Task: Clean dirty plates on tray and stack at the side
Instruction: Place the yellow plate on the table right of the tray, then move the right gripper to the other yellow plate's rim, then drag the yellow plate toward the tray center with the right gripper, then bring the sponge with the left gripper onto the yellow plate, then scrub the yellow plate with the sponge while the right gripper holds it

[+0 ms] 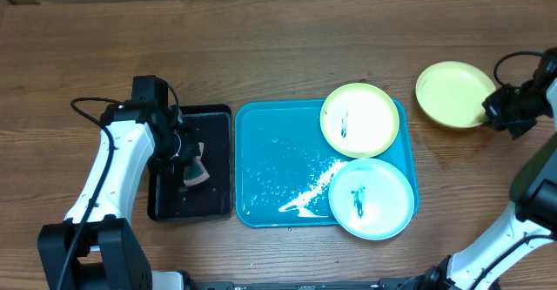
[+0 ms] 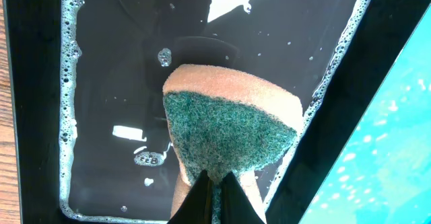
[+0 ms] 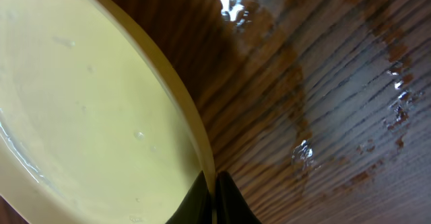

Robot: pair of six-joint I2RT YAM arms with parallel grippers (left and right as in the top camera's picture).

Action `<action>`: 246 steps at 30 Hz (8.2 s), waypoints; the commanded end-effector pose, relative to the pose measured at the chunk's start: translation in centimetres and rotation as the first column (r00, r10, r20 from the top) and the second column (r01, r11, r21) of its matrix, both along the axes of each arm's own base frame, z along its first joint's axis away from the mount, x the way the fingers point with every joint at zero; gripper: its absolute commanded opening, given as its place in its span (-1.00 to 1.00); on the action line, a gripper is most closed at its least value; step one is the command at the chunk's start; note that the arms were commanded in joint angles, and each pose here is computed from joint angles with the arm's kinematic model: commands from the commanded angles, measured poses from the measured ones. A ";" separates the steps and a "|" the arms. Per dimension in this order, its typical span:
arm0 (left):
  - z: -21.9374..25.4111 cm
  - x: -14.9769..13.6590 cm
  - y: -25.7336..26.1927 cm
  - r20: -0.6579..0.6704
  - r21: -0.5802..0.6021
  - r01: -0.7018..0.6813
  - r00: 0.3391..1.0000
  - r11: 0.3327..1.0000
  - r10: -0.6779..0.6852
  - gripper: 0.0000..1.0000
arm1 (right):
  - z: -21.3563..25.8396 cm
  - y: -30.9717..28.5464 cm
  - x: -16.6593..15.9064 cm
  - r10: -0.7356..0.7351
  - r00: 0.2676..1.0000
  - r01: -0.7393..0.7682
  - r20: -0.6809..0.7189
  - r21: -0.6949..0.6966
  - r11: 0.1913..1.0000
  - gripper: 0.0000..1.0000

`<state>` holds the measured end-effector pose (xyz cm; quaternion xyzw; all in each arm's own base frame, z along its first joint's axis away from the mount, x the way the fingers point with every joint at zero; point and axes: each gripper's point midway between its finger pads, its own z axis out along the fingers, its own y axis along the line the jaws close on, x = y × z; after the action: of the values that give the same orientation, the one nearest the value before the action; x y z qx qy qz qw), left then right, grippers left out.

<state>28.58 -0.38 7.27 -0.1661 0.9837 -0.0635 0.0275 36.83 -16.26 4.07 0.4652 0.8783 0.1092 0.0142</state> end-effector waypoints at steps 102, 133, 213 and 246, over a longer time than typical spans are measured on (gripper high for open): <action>0.2 0.3 -0.2 0.022 -0.006 0.051 0.998 0.999 -0.051 -0.92 | 4.4 32.3 -1.8 0.782 0.539 -0.826 0.312 0.014 0.564 -0.92; 0.5 1.7 -5.3 0.105 -0.044 0.215 0.972 0.976 -0.209 -0.92 | -1.2 34.2 -8.6 0.827 0.559 -0.829 0.056 0.015 0.559 -0.92; -7.1 -3.3 -9.6 -0.252 0.488 0.485 0.875 0.726 -0.414 -0.91 | -1.4 37.5 -9.9 0.834 0.540 -0.841 0.111 0.059 0.537 -0.92; -6.8 -7.1 -20.7 -0.100 -0.226 0.750 0.617 0.622 -0.781 -0.92 | -1.5 37.1 -10.1 0.838 0.539 -0.843 0.089 0.054 0.536 -0.92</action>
<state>25.24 -17.06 0.77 0.1931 0.9804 0.0059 -0.0377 26.16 19.93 1.68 -0.0086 0.9897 0.1336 -0.0503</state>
